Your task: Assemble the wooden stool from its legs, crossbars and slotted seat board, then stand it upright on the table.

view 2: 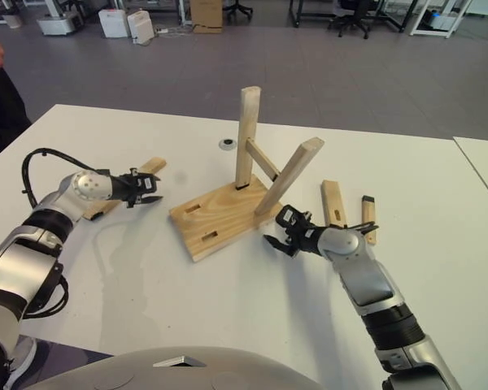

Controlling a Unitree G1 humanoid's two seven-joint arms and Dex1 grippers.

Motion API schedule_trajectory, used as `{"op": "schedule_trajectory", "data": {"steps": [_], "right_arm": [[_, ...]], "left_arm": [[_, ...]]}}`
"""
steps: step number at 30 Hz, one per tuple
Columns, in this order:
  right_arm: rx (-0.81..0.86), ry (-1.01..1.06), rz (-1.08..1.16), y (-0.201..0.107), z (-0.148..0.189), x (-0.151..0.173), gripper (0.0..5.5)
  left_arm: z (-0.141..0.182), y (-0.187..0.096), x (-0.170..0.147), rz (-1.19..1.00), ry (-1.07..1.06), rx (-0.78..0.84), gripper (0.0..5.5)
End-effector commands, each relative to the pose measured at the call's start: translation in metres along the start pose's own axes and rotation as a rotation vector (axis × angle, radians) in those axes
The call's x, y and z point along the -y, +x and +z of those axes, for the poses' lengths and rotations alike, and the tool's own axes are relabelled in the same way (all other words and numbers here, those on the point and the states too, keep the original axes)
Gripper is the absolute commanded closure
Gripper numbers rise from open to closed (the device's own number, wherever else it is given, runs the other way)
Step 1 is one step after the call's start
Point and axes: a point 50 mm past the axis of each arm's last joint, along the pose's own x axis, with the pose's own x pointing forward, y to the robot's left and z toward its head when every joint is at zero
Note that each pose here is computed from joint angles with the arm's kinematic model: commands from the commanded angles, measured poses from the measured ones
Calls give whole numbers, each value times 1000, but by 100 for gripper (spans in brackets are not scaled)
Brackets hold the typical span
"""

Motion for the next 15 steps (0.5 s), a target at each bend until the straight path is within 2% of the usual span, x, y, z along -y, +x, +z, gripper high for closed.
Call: {"op": "schedule_trajectory", "data": {"steps": [1, 3, 6, 8, 11, 13, 15], "right_arm": [[-81, 51, -67, 18, -14, 10, 172], [-60, 44, -59, 29, -8, 13, 172], [-18, 68, -20, 42, -3, 8, 172], [-5, 71, 3, 44, -3, 2, 172], [-9, 50, -19, 40, -4, 8, 172], [26, 86, -146, 30, 4, 34, 172], [156, 205, -322, 11, 18, 69, 172]], "left_arm": [[27, 23, 20, -173, 128, 107, 301], [39, 22, 22, -180, 138, 215, 301], [48, -3, 21, -117, 151, 335, 301], [44, -19, 25, -80, 114, 347, 301], [42, -40, 27, 89, 26, 353, 301], [37, -57, 22, 258, -93, 365, 301], [31, -79, 17, 457, -285, 405, 301]]}}
